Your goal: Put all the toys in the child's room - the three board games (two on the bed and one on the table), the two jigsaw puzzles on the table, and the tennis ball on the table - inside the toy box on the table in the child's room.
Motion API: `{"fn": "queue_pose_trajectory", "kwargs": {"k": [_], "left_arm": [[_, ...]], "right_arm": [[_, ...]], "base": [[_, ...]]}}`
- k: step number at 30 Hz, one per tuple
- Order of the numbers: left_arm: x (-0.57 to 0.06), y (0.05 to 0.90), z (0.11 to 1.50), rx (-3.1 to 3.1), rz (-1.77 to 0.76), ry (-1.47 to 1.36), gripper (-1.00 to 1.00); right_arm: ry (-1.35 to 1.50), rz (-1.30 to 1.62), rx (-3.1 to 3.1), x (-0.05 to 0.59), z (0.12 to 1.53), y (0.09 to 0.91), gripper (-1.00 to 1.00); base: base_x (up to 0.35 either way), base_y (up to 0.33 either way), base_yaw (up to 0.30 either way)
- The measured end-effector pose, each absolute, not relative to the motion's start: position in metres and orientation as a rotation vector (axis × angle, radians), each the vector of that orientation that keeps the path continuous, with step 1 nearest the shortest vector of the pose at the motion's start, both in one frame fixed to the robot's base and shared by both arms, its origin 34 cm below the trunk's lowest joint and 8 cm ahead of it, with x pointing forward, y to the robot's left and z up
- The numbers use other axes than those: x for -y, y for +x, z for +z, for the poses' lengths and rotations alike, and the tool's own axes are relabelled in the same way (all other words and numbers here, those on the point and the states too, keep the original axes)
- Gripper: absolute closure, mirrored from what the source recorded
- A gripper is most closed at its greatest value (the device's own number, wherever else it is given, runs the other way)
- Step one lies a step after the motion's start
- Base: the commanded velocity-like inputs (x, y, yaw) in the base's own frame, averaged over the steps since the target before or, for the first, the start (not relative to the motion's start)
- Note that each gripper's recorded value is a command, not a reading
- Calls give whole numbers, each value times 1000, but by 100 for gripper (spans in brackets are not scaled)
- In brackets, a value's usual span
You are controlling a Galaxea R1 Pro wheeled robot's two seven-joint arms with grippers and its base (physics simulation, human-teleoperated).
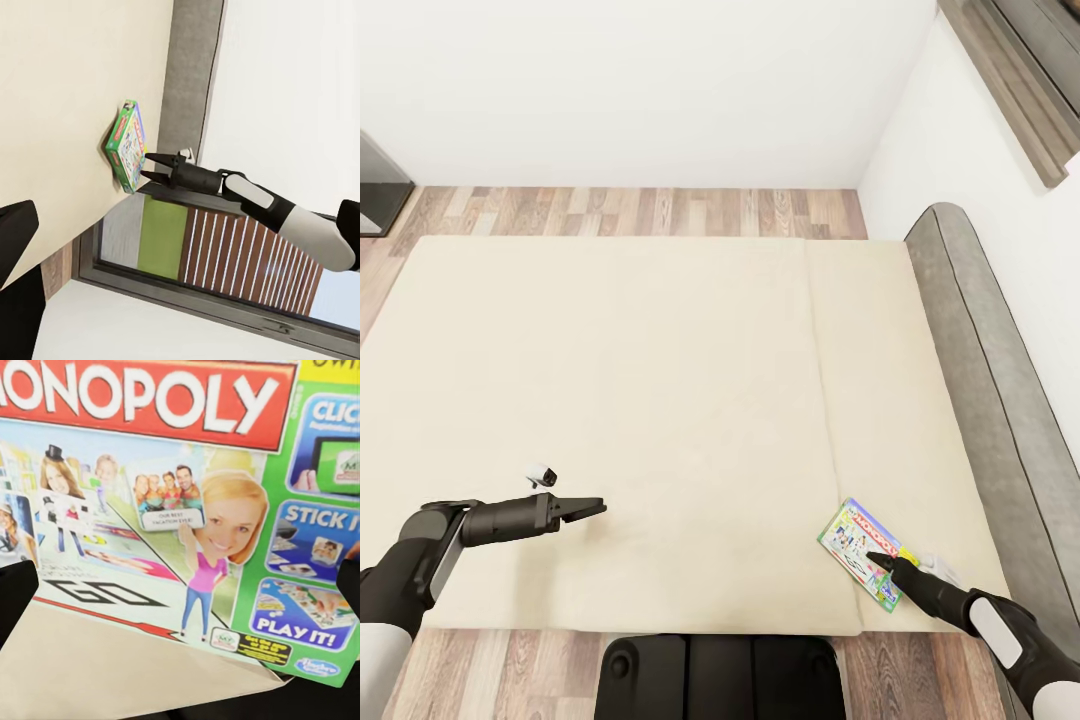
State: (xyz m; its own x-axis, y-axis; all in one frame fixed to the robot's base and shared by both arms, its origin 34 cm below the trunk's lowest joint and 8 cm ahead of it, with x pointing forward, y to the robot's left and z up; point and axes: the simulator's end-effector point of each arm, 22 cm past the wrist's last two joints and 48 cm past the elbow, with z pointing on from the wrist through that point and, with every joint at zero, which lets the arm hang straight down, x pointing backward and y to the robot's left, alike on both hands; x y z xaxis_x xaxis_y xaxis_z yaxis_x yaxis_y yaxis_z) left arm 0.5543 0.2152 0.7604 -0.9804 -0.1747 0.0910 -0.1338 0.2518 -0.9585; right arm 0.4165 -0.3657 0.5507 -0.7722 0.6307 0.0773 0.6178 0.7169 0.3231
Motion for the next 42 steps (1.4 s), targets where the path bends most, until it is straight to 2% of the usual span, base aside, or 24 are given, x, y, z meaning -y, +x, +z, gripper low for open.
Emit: {"fn": "queue_pose_trajectory", "kwargs": {"k": [42], "left_arm": [[-215,554,760,-2457,-1878,-304,-100]], "right_arm": [[1060,413,-2898,382,547,409,-100]], "base": [[0,0,0]]}}
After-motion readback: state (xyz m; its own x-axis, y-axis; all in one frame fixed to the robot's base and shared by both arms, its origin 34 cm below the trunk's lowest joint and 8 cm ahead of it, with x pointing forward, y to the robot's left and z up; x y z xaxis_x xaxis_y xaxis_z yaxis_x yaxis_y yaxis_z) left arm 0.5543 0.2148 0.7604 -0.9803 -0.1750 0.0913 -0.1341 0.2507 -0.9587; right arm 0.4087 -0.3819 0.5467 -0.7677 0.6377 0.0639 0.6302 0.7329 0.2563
